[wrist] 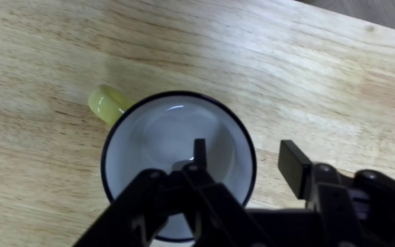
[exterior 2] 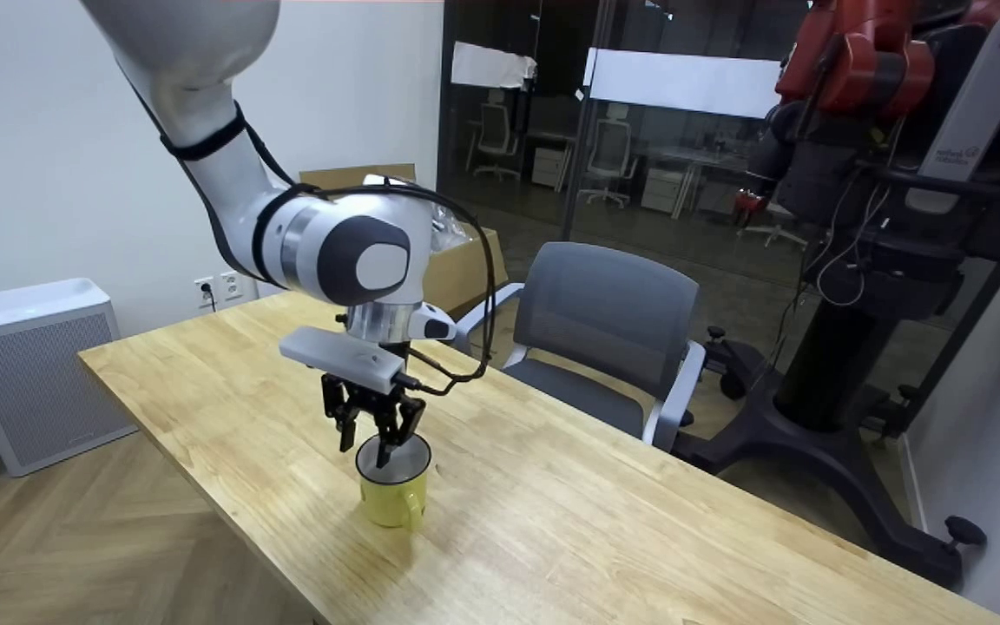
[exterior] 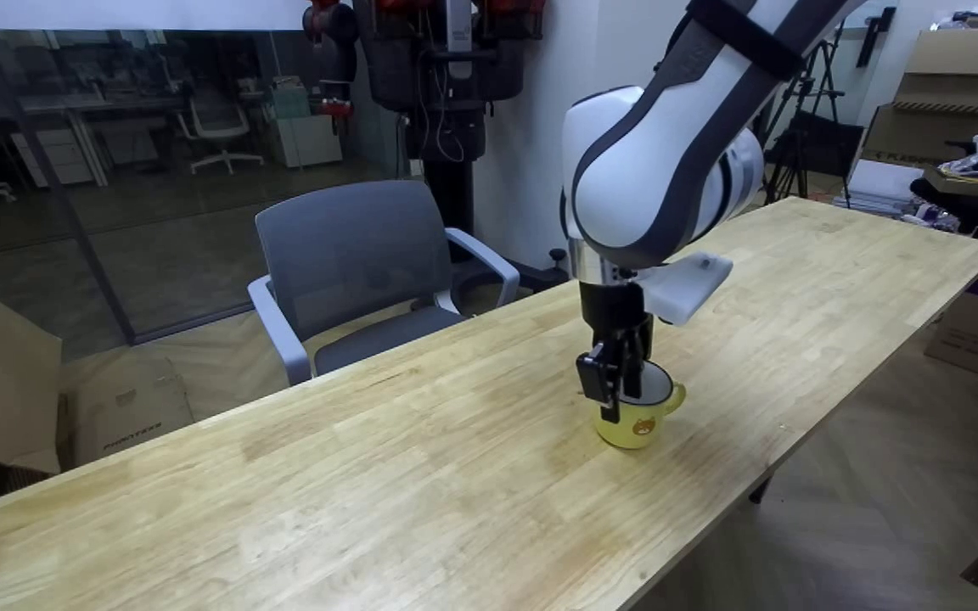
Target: Move the yellow mug forwards
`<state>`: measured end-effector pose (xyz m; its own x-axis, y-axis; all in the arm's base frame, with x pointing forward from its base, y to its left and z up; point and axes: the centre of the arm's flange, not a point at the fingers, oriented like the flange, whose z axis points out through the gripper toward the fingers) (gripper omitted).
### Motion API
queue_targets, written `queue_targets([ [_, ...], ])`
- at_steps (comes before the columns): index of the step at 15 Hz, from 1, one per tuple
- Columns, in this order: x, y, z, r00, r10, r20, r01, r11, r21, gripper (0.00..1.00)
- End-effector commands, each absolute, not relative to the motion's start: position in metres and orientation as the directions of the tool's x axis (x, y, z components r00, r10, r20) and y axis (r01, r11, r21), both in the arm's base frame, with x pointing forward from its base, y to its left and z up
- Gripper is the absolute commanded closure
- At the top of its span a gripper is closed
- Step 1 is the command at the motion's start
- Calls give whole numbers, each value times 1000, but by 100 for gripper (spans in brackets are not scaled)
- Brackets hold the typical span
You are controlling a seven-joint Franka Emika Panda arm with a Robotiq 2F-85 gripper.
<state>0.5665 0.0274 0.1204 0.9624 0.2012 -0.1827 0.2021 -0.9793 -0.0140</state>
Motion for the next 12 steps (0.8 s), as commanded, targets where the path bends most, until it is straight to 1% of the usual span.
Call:
queue_targets([
  [1, 556, 26, 147, 971, 179, -160, 183, -983, 10, 11],
  [2, 555, 26, 155, 974, 174, -146, 180, -983, 29, 4],
  [3, 554, 26, 161, 976, 171, -136, 179, -983, 42, 1],
  [5, 553, 27, 178, 984, 142, -110, 148, -988, 47, 0],
  [6, 567, 24, 153, 974, 182, -134, 186, -982, 18, 0],
  [12, 564, 25, 151, 973, 184, -141, 188, -982, 16, 0],
])
